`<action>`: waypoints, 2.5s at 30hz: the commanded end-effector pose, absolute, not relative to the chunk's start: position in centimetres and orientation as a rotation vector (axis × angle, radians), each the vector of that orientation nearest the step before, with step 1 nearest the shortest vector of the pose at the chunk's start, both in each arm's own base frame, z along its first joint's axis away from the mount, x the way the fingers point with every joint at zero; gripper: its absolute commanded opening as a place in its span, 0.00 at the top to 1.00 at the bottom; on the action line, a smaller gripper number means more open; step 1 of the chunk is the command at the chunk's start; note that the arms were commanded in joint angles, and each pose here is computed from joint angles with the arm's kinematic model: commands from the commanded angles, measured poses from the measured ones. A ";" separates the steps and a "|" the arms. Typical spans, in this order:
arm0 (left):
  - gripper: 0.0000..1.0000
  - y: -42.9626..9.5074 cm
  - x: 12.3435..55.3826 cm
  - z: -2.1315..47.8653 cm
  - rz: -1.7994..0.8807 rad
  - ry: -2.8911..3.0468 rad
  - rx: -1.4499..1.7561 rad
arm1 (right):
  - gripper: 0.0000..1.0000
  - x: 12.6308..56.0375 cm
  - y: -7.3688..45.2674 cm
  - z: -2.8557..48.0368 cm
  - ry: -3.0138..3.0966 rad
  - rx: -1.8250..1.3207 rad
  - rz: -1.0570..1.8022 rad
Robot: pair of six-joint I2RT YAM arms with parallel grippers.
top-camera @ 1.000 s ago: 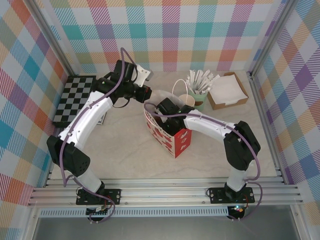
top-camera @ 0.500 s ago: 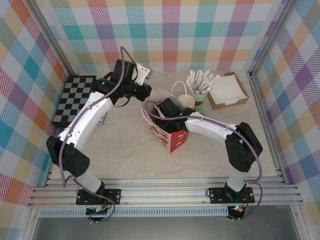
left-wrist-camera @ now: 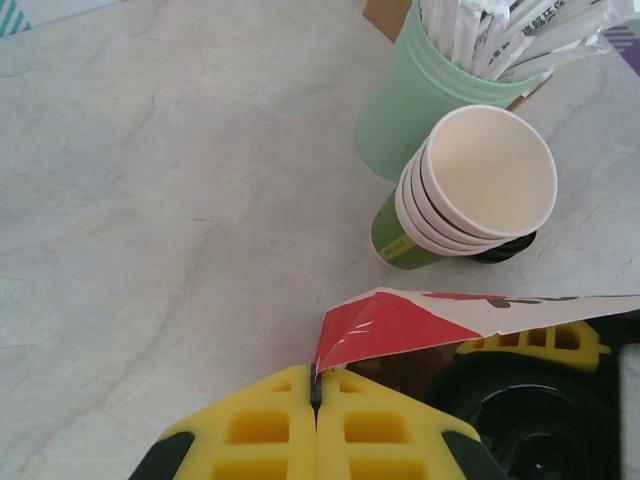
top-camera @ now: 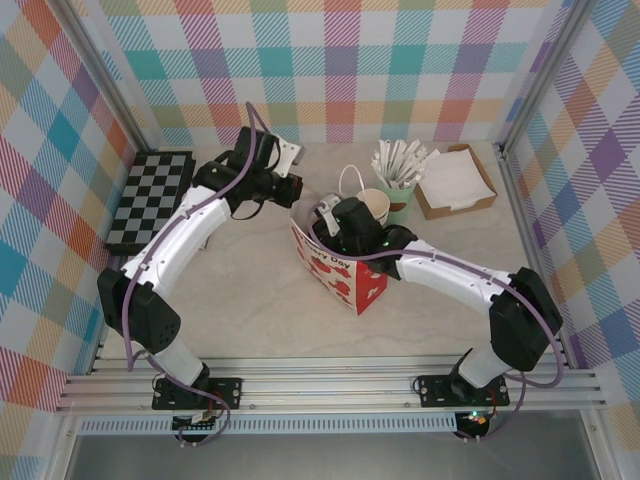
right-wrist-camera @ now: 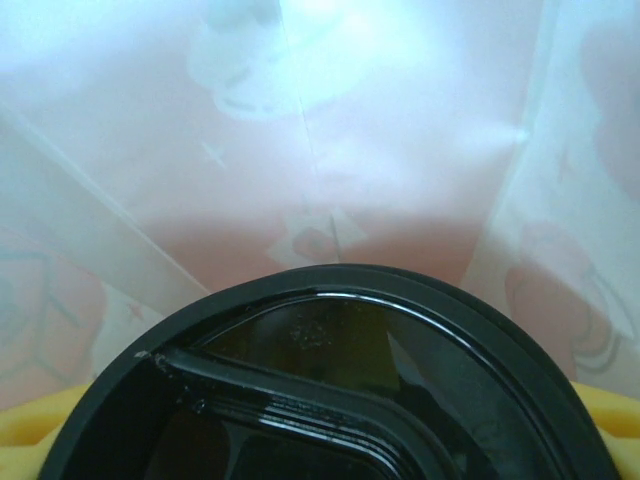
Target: Pack the takeout coffee
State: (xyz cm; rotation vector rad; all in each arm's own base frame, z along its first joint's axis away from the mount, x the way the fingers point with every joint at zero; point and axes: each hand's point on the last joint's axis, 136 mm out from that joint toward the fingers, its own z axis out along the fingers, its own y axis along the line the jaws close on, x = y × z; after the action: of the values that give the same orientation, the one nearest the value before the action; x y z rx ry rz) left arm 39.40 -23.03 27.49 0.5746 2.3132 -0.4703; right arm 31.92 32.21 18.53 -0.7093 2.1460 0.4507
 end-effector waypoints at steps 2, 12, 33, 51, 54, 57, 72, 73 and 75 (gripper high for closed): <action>1.00 -22.2 39.8 26.9 -0.444 2.326 0.528 | 0.57 32.4 32.6 24.3 1.935 -0.658 0.511; 1.00 -22.2 39.0 26.6 -0.466 2.326 0.535 | 0.58 32.4 31.4 30.5 1.764 -0.566 0.537; 1.00 -22.0 38.2 26.3 -0.475 2.319 0.529 | 0.58 32.9 29.0 38.9 1.567 -0.349 0.588; 0.98 -20.9 38.8 26.4 -0.408 2.382 0.497 | 0.57 30.6 28.8 43.8 1.460 -0.519 0.694; 0.94 -20.9 38.9 27.2 -0.417 2.381 0.498 | 0.58 29.7 29.1 43.3 1.547 -0.569 0.737; 0.87 -21.4 38.8 28.6 -0.474 2.357 0.514 | 0.57 28.9 29.0 42.3 1.638 -0.586 0.774; 0.00 -21.8 31.3 39.7 -0.724 1.947 0.776 | 0.57 25.7 28.3 42.7 1.938 -0.616 0.895; 0.00 -22.1 30.1 40.3 -0.772 1.889 0.802 | 0.57 25.6 28.3 42.9 1.940 -0.614 0.902; 0.00 -22.9 27.5 41.2 -0.846 1.778 0.847 | 0.56 25.3 28.6 43.6 1.938 -0.641 0.915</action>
State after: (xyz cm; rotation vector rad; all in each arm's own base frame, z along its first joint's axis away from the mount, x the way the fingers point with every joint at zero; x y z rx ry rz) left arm 31.03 -21.41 37.67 0.7327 2.0084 -0.7108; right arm 26.27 28.46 43.22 -0.6147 1.8993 0.8668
